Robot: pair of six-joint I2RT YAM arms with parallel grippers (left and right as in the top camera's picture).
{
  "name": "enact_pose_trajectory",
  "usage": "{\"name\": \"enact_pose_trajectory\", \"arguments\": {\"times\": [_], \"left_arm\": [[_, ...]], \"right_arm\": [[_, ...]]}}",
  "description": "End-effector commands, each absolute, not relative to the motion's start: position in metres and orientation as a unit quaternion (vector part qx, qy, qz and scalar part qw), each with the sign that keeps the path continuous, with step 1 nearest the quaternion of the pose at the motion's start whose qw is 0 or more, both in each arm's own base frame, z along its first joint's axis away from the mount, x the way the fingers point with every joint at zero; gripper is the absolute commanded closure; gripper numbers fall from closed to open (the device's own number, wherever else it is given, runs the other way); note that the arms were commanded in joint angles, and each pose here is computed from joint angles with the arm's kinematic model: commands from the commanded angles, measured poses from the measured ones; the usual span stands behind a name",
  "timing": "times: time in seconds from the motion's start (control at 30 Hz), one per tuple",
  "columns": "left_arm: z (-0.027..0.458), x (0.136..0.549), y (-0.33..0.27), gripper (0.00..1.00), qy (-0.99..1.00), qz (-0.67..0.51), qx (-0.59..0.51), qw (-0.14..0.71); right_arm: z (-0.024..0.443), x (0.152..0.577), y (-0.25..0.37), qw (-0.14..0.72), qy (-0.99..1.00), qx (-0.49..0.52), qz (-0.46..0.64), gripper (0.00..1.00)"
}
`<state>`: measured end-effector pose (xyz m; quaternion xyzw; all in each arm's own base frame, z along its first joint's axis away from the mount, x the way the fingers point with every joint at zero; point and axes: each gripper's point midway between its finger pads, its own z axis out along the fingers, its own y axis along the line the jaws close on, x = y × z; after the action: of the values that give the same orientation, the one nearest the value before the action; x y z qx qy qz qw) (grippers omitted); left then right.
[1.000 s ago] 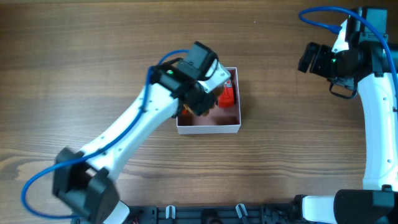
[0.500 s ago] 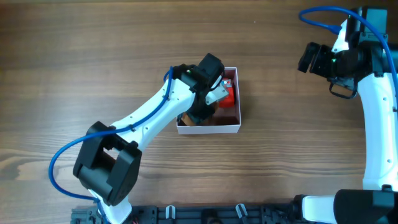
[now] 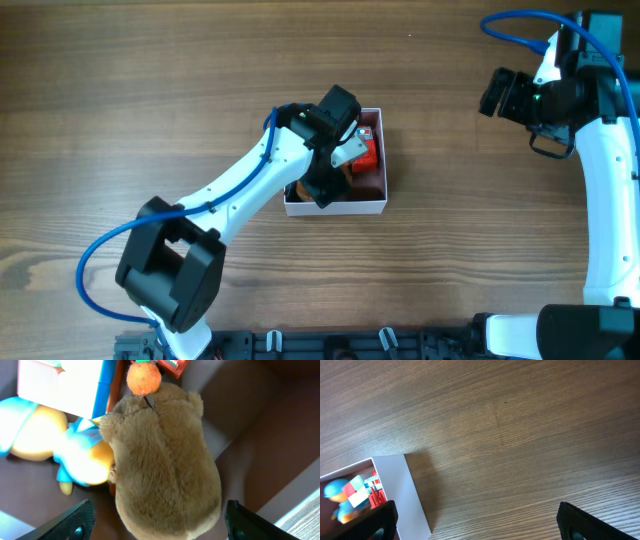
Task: Pack container
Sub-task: 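Carry the bear with the left gripper and drop it in the box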
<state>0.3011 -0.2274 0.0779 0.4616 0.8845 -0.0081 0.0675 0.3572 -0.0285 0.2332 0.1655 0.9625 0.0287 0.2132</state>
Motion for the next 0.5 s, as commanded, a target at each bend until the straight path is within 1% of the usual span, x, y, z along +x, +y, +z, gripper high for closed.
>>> {"name": "enact_pose_trajectory", "arguments": {"times": [0.0,0.03,0.13,0.17,0.23,0.27,0.3,0.4,0.43,0.47], "left_arm": [[0.105,0.313,-0.225,0.2,0.885,0.021,0.452,0.114],[0.115,0.317,-0.221,0.18,0.886,0.032,0.445,0.128],[0.151,0.318,-0.221,0.16,0.881,0.023,0.438,0.177],[0.157,0.317,-0.221,0.21,0.884,0.02,0.428,0.185],[0.162,0.315,-0.219,0.83,0.891,0.017,0.413,0.188],[0.161,0.312,-0.213,0.96,0.893,0.027,0.412,0.179],[0.16,0.315,-0.202,0.96,0.906,0.048,0.382,0.177],[0.173,0.335,-0.161,0.96,0.953,0.076,0.209,0.206],[0.182,0.339,-0.141,0.79,0.965,0.067,0.135,0.215],[0.19,0.34,-0.119,0.69,0.971,0.065,0.078,0.217]], "right_arm": [[0.228,0.358,-0.029,0.208,0.965,0.157,0.026,0.0],[0.228,0.358,-0.029,0.208,0.965,0.157,0.026,0.0],[0.228,0.358,-0.029,0.207,0.965,0.157,0.026,0.0],[0.228,0.358,-0.029,0.207,0.965,0.157,0.026,0.0],[0.228,0.359,-0.029,0.208,0.965,0.157,0.026,0.0],[0.228,0.358,-0.029,0.207,0.965,0.157,0.026,0.0],[0.228,0.358,-0.029,0.207,0.965,0.157,0.026,0.0],[0.228,0.358,-0.029,0.207,0.966,0.154,0.025,0.0],[0.228,0.358,-0.029,0.207,0.966,0.153,0.025,0.0],[0.228,0.358,-0.029,0.207,0.966,0.153,0.025,0.0]]}}
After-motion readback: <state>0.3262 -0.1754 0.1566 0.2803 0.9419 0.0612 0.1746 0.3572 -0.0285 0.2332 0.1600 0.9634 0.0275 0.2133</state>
